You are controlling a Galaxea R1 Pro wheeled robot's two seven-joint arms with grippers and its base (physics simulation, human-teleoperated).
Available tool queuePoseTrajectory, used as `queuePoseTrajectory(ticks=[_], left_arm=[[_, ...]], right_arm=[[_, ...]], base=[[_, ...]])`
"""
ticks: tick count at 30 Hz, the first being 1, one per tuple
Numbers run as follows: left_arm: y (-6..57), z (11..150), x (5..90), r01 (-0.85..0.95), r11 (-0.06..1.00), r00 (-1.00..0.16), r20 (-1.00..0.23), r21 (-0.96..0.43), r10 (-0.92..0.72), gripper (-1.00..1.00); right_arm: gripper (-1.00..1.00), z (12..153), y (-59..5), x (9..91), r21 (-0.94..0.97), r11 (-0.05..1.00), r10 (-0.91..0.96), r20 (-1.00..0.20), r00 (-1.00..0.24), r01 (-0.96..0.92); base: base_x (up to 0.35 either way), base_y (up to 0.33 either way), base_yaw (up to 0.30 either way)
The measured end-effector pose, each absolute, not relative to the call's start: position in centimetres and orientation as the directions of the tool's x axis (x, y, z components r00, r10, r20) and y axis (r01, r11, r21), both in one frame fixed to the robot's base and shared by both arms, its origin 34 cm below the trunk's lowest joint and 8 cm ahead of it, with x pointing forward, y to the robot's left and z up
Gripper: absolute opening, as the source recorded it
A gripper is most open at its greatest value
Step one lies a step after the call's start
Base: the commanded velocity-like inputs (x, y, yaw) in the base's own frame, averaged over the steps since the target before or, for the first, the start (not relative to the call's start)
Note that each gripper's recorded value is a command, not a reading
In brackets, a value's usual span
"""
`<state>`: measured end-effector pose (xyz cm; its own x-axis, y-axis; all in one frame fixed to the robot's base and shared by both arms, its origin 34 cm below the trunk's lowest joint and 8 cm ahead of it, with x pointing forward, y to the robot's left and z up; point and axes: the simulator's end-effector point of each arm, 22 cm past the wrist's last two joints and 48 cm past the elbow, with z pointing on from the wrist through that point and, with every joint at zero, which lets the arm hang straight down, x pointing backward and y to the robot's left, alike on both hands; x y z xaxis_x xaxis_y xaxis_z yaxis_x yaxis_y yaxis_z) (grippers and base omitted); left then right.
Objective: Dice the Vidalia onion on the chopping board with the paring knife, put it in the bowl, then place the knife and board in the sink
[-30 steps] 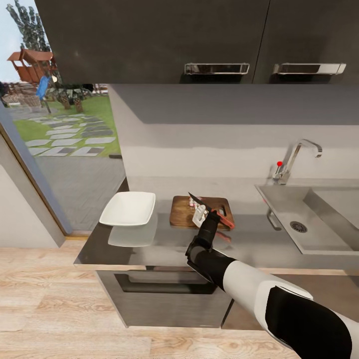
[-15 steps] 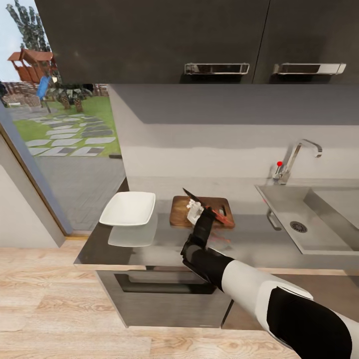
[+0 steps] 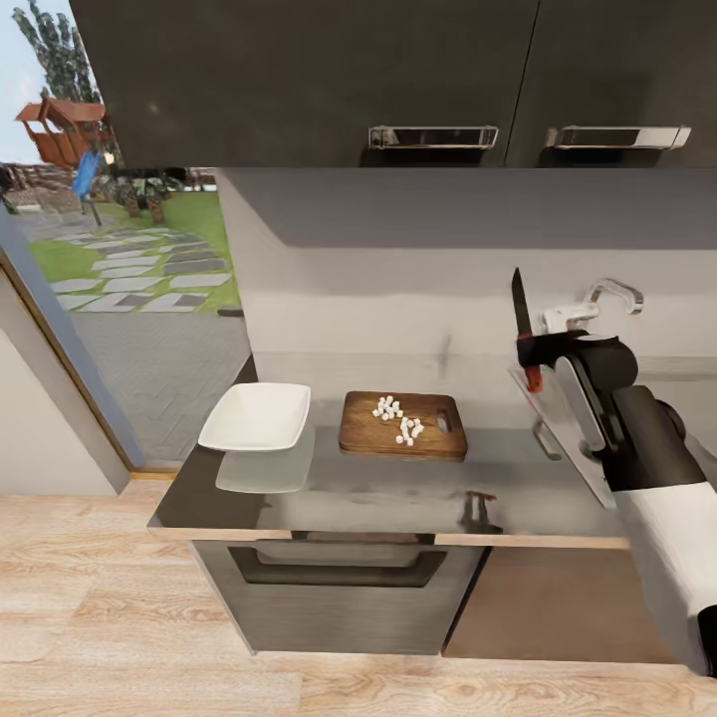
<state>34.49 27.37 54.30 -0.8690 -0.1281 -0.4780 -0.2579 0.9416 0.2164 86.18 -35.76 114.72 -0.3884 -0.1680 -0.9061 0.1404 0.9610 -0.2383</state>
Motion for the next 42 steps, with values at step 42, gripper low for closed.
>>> queuePoseTrajectory(ticks=[42], left_arm=[[27.5, 54.3, 34.5, -0.258, 0.941, -0.869, -0.478, 0.218, -0.128, 1.0]], right_arm=[[-1.0, 96.2, -42.7, 83.3, -0.112, 0.992, -0.037, -0.659, -0.751, 0.049]], base=[[0.022, -0.2, 0.0]])
